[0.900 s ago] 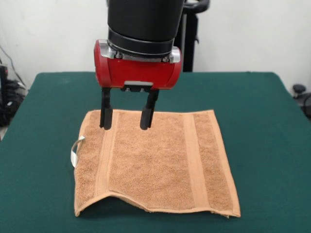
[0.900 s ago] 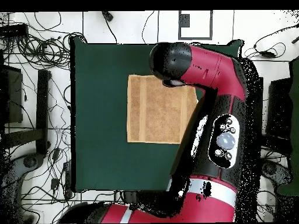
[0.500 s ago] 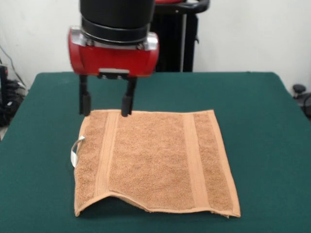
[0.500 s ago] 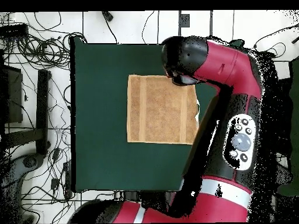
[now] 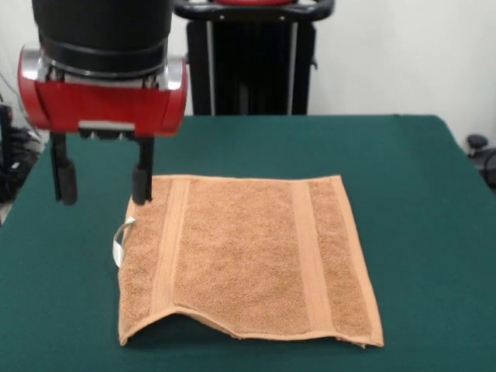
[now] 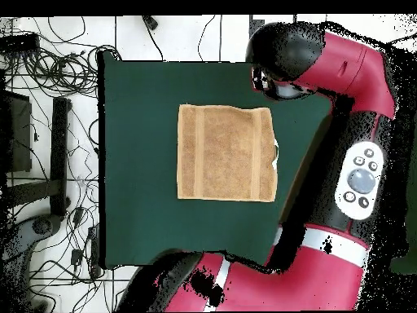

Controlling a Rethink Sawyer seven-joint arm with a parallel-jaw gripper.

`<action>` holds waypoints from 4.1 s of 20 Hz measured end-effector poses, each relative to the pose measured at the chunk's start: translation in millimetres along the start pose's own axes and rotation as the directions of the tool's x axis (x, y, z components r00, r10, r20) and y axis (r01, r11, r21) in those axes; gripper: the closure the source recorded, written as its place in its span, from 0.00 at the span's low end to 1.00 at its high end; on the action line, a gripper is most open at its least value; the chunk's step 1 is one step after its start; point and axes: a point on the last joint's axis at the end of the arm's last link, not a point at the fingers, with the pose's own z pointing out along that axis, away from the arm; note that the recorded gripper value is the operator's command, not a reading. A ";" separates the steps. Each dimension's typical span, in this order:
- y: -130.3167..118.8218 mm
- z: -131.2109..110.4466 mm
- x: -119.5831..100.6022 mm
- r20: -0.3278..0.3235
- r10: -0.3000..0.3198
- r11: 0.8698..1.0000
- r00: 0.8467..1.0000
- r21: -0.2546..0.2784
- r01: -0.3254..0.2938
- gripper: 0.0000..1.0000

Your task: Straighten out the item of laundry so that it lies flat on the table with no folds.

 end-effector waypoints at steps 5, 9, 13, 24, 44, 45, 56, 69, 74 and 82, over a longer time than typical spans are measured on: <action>2.2 20.3 -13.2 0.012 -0.015 1.000 1.000 0.010 0.015 0.00; 8.2 38.3 -16.4 0.004 -0.026 1.000 1.000 0.008 0.026 0.00; 12.9 48.0 -15.6 -0.007 -0.031 1.000 0.999 0.003 0.031 0.00; 18.3 47.4 -17.0 -0.006 -0.038 0.999 0.999 0.003 0.038 0.00; 28.3 90.4 -14.7 -0.033 -0.051 0.999 0.998 -0.007 0.051 0.00; 28.8 92.4 -14.2 -0.034 -0.051 0.999 0.998 -0.008 0.051 0.00; 34.0 112.6 -9.5 -0.056 -0.056 0.998 0.997 -0.017 0.055 0.00; 62.1 107.0 -19.6 -0.042 -0.038 0.999 0.998 -0.009 0.038 0.00; 76.0 101.6 -24.6 -0.033 -0.011 1.000 0.999 -0.005 0.011 0.00; 81.6 89.6 -29.1 -0.019 0.017 1.000 1.000 0.000 -0.017 0.00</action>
